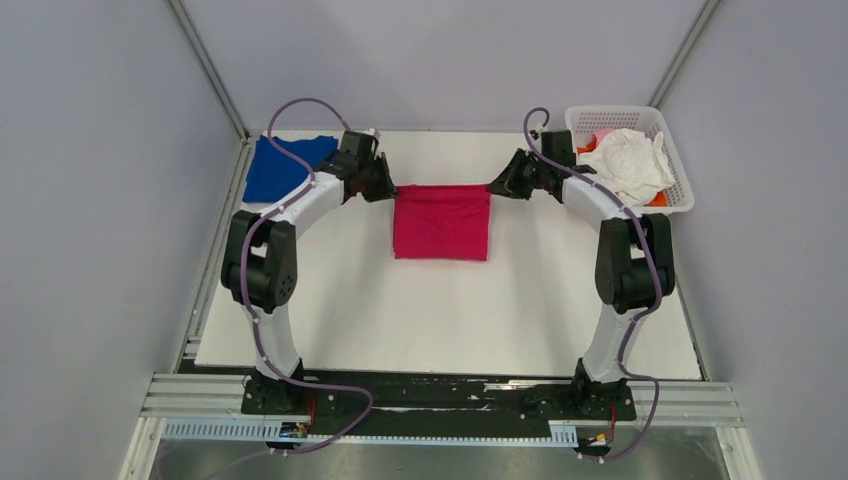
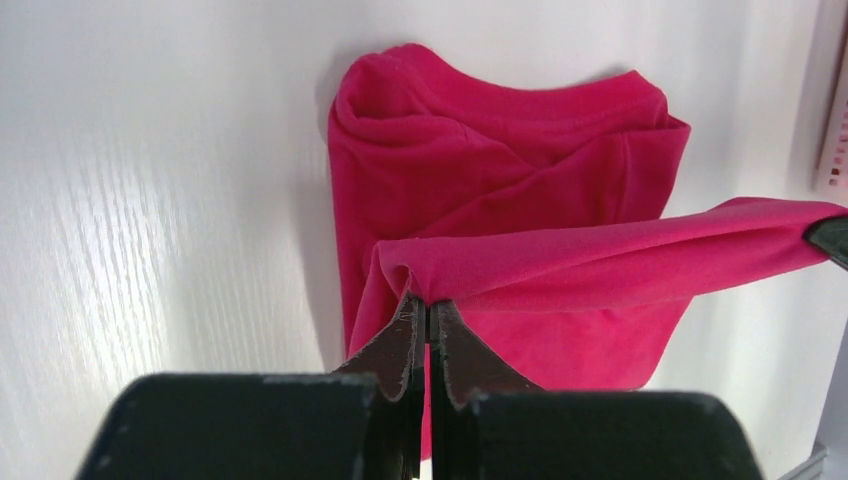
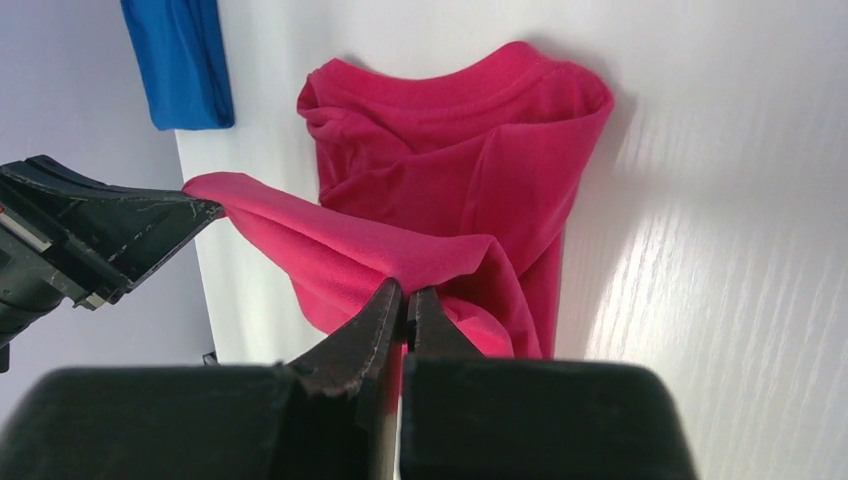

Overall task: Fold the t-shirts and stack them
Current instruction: Fold the long partially folded tshirt into a neat square, then put the neatly folded tshirt into the corner of the board with the left arm

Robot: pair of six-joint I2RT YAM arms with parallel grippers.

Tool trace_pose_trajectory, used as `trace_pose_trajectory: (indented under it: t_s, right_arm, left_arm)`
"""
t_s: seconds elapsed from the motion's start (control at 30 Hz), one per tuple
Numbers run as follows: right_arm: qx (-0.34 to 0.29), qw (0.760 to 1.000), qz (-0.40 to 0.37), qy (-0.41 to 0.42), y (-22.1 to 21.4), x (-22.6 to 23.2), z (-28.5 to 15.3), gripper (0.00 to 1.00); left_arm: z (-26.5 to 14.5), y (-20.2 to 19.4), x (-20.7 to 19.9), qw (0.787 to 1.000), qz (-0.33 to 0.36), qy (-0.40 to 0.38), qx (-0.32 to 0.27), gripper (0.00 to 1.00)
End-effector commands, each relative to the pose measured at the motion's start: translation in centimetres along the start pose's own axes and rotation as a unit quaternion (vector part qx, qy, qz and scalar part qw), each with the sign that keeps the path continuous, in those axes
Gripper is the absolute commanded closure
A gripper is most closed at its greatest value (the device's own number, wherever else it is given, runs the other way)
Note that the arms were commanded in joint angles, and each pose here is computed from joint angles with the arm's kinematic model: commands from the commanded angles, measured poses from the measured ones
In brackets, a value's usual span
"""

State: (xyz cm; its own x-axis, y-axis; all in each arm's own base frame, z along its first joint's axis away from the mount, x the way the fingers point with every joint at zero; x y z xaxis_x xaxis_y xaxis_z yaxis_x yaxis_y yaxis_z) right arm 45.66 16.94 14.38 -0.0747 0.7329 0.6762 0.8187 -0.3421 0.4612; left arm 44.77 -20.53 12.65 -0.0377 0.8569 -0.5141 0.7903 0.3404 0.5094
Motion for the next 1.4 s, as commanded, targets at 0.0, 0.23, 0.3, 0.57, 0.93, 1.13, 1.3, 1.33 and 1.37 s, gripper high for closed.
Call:
trace_pose_trajectory:
  t_s: [0.0,0.23,0.3,0.57,0.93,1.13,1.3,1.33,1.37]
  right_arm:
    - [-0.065,0.998,-0.017,-0.016,4.7,-1.0,0.8,1.00]
    - [-0.078,0.996,-0.006,-0.052,5.8,-4.1,3.7,1.00]
    - [-0.078,0.996,-0.011,-0.051,6.2,-4.4,4.2,0.95]
    - [-0.082,0.996,-0.038,-0.021,6.7,-1.7,1.8,0.14]
    - [-0.013,0.994,-0.043,0.102,0.9,3.9,1.7,0.00]
    - [0.006,0.993,-0.022,0.118,1.3,3.4,5.2,0.00]
    - [0.001,0.996,-0.005,0.094,2.4,0.9,8.2,0.00]
    - [-0.006,0.997,0.000,0.081,2.8,-0.1,8.8,0.00]
    - [-0.010,0.998,0.008,0.068,3.0,-1.0,9.4,0.00]
  left_arm:
    - [1.7,2.7,1.5,1.000,0.003,0.021,-0.016,1.00]
    - [4.6,3.6,1.7,0.999,-0.004,0.030,-0.014,1.00]
    - [5.1,4.0,2.2,0.999,-0.008,0.044,-0.019,0.98]
    - [1.9,7.3,-1.8,0.999,0.045,-0.003,-0.018,0.00]
    - [1.9,1.6,-6.6,0.984,0.031,-0.169,0.052,0.00]
    - [6.9,1.7,-5.4,0.988,-0.010,-0.142,0.063,0.00]
    - [10.5,1.5,-3.4,0.990,-0.056,-0.100,0.077,0.00]
    - [11.5,1.5,-2.7,0.992,-0.065,-0.083,0.073,0.00]
    - [11.9,1.4,-2.2,0.992,-0.072,-0.069,0.075,0.00]
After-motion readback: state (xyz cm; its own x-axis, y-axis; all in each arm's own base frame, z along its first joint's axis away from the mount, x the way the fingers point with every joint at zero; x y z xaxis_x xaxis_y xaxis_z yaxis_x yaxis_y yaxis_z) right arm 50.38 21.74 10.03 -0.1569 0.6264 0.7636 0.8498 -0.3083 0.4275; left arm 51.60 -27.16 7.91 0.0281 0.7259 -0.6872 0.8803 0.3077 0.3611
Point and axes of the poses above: each gripper's point midway between its finger pads, its own z axis out along the fingers, its own x axis along the line the jaws close on, y = z × x, the point moved 1 cm from there along -z, back along the fingers, and after that the axes turned 5 degrees about -z, right-handed, at the moved point
